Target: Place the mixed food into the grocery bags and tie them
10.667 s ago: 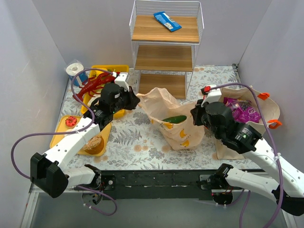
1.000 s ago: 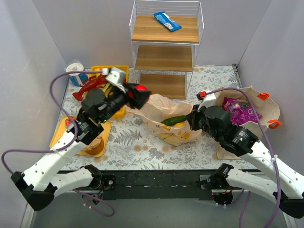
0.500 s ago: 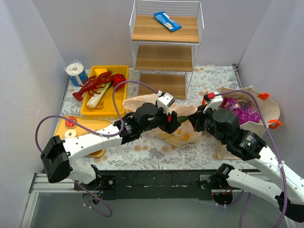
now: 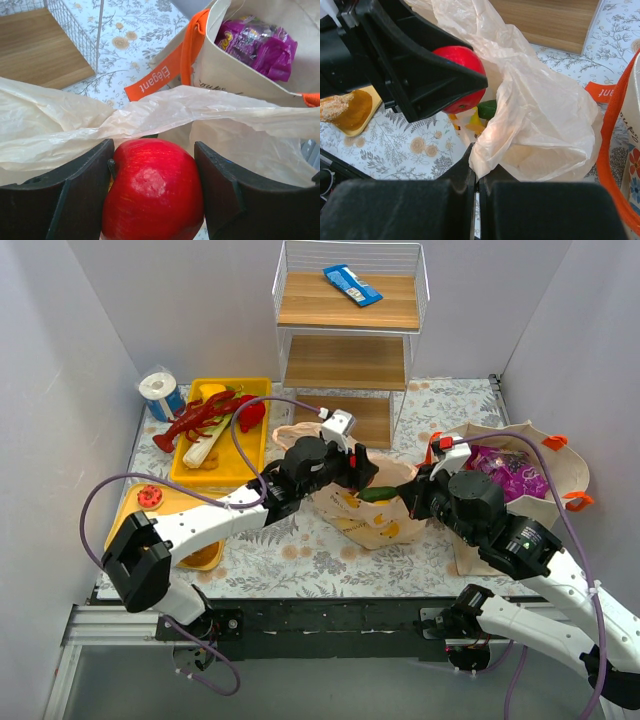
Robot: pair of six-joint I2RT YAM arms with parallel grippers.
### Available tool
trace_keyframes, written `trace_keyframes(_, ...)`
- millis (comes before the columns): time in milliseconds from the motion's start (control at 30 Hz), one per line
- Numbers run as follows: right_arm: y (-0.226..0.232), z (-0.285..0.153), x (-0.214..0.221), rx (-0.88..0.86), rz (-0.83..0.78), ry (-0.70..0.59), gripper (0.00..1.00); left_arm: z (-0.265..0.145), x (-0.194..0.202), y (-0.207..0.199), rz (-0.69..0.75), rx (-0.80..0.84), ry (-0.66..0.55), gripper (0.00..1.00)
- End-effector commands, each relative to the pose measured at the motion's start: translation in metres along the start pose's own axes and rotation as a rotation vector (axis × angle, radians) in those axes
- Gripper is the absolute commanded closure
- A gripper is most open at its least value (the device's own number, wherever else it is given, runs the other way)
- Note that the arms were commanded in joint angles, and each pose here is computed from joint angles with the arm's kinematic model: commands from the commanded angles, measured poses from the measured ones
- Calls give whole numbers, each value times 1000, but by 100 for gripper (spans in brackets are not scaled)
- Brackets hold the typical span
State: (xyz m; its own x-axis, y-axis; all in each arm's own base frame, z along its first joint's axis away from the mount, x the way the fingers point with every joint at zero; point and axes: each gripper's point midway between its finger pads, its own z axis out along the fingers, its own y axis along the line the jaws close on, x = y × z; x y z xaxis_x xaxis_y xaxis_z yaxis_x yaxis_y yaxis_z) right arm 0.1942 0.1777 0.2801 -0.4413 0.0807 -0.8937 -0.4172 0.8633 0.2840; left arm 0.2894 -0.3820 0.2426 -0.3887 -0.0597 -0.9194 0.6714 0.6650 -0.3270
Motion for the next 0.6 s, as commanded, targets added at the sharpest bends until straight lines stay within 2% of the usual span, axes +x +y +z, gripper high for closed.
trace_keyframes(0,0,0,1,-5,18,-9,99,10,-29,-18,-38,66,-78,91)
trace_keyframes(200,0,1,1,-1,18,-7,99,21,30,-12,-57,95,64,91)
trace_keyframes(233,-1,0,1,5,18,-6,99,20,33,-11,-63,90,71,87)
trace_keyframes(267,-1,-1,0,3,19,-10,99,18,38,-10,-63,87,83,79)
trace_keyframes(300,-1,-1,0,3,19,-10,99,16,36,-9,-64,83,85,65)
trace_keyframes(333,-1,-1,-1,4,19,-11,99,11,29,-12,-57,87,71,45)
trace_keyframes(433,-2,-2,-3,10,17,-14,99,-1,1,-13,-34,68,20,32)
trace_keyframes(467,-2,-2,-3,11,16,-11,99,-5,-9,-12,-16,56,0,19)
trace_keyframes(533,-1,-1,-4,11,15,-11,99,-15,-32,-6,1,-3,-45,2)
trace_keyframes(567,-2,-1,-4,11,13,-11,99,-27,-52,-3,11,-21,-88,2)
